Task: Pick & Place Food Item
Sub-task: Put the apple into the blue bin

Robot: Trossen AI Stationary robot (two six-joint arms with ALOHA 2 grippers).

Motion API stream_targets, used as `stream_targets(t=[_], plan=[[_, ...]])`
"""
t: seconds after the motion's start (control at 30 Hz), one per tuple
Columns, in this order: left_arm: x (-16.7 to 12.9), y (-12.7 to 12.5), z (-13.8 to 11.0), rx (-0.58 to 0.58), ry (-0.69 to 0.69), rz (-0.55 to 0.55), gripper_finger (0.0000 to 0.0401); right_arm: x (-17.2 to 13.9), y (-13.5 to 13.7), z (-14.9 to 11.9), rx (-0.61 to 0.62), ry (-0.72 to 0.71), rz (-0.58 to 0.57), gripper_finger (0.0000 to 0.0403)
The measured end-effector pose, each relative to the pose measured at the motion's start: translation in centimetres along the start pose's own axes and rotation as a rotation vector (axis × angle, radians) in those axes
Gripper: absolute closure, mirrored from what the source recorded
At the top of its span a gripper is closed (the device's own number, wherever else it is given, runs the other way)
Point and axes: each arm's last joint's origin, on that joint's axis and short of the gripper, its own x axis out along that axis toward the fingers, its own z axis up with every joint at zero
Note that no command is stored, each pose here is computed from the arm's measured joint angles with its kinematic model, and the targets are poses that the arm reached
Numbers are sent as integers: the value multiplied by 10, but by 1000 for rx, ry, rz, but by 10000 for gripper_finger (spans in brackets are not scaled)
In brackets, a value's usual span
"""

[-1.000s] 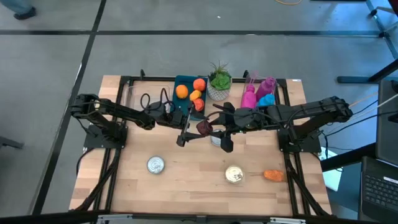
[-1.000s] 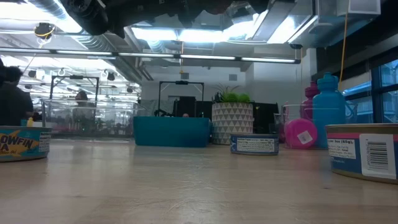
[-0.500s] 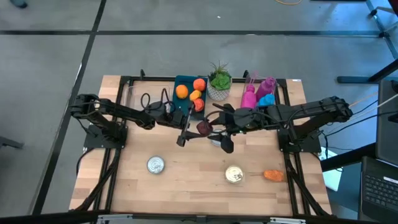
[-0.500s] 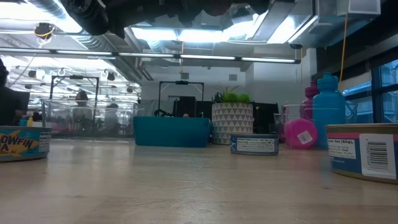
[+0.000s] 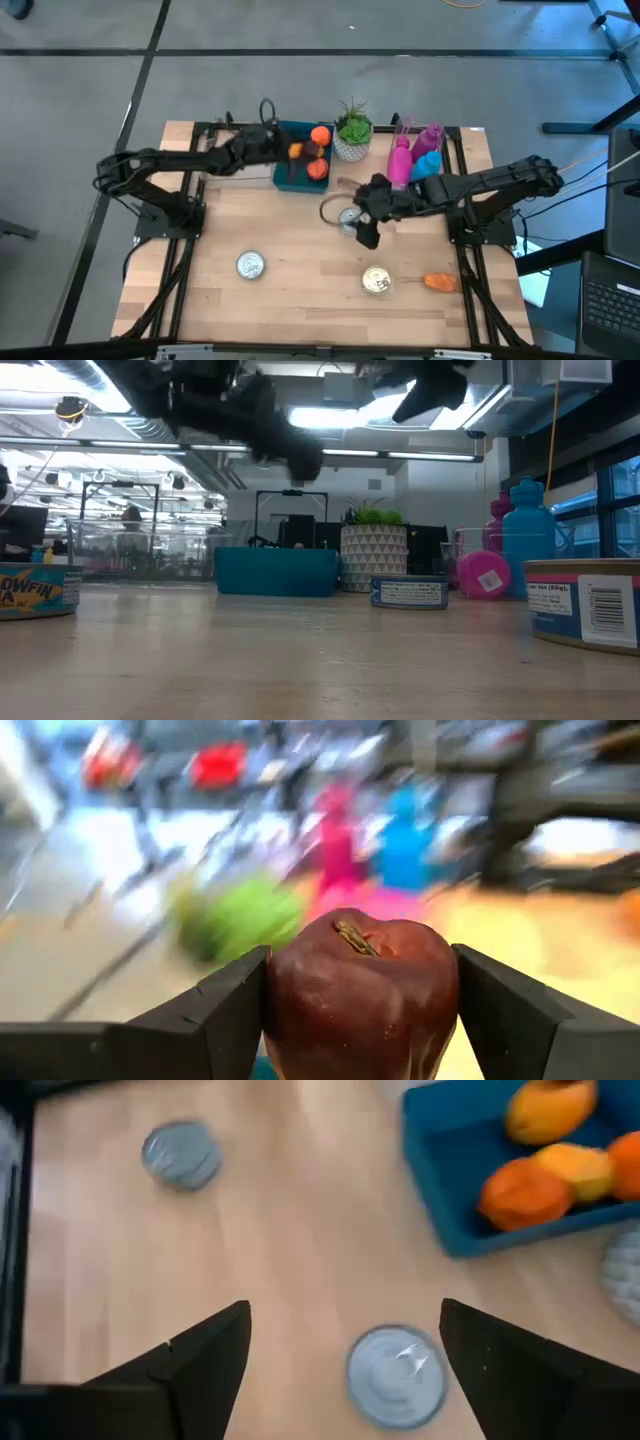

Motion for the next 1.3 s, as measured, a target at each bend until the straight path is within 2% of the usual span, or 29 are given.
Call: stream_targets(t=[0.1,0.2,0.3,0.37,0.47,0.57,0.7,0.9,1.0,1.13,1.23,1.3], plan=[[-5,29,-14,-55,115,85,129,6,4,-3,-22,19,1,88],[-3,48,-26,-91,159,121,129,11,5,-3,-49,29,-13,90],[5,57,-45,-185,206,50,129,16,5,-6,-61,53,-28,92],[12,55,-58,-240,253,-14,129,18,7,-6,-62,52,-26,91],[21,46,-75,-291,335,-36,130,19,7,-7,-66,60,-30,92],[26,37,-83,-277,371,-36,132,19,7,-7,-67,59,-31,92],[30,27,-88,-170,401,-42,126,19,7,-7,-69,65,-30,92],[30,29,-93,-134,421,-64,72,19,7,-7,-69,64,-30,92],[28,29,-82,-121,359,-59,45,19,7,-7,-75,65,-31,92],[18,25,-39,-106,178,-123,35,19,4,-7,-73,67,-58,92],[-1,11,0,-81,45,-224,39,20,-2,-14,-79,97,-193,92],[-22,-5,28,-57,-56,-298,44,27,-11,-27,-47,174,-268,92]])
